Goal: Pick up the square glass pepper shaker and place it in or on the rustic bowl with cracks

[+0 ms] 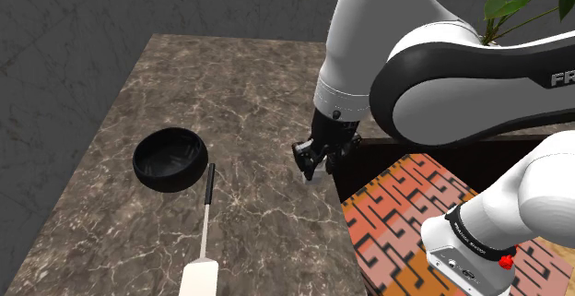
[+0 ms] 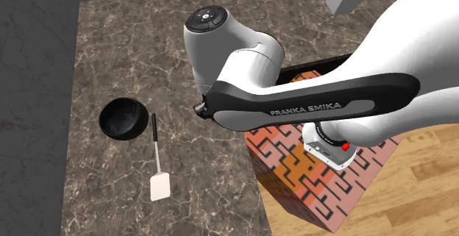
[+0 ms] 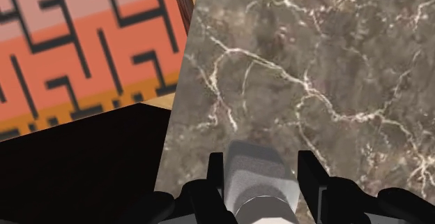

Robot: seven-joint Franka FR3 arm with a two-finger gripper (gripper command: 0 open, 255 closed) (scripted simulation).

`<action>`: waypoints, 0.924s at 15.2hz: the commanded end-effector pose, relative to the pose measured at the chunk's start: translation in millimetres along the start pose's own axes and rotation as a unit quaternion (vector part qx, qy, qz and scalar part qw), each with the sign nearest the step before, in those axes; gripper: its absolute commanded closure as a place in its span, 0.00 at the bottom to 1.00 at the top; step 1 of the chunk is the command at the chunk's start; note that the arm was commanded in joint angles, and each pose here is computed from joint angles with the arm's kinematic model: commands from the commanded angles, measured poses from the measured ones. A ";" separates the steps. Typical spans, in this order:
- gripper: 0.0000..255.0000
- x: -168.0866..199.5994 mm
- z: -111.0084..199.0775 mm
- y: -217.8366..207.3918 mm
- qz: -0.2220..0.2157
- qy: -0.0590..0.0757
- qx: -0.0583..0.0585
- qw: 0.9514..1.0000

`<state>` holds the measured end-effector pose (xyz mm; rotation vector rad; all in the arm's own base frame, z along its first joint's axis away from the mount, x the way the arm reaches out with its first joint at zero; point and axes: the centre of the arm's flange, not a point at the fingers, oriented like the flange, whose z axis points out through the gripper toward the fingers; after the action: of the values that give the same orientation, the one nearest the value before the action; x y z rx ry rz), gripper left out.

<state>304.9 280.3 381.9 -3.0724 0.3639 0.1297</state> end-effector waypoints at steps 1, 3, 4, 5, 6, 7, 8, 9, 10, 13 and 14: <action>1.00 0.0 -11.9 -0.3 0.000 0.000 0.000 1.000; 1.00 -1.0 -22.4 -0.6 0.000 0.000 0.000 1.000; 1.00 -1.4 -27.6 -0.8 0.000 0.000 0.000 1.000; 1.00 -1.9 -32.9 -1.0 0.000 0.000 0.000 1.000; 1.00 -2.4 -38.1 -1.2 0.000 0.000 0.000 1.000; 1.00 -2.8 -43.4 -1.4 0.000 0.000 0.000 1.000; 1.00 -3.3 -48.7 -1.6 0.000 0.000 0.000 1.000; 1.00 -3.8 -53.9 -1.7 0.000 0.000 0.000 1.000; 1.00 -4.2 -59.2 -1.9 0.000 0.000 0.000 1.000; 1.00 -5.6 -74.9 -2.5 0.000 0.000 0.000 1.000; 1.00 -6.1 -80.2 -2.7 0.000 0.000 0.000 1.000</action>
<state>304.9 280.9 457.7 -3.0724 0.3639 0.1296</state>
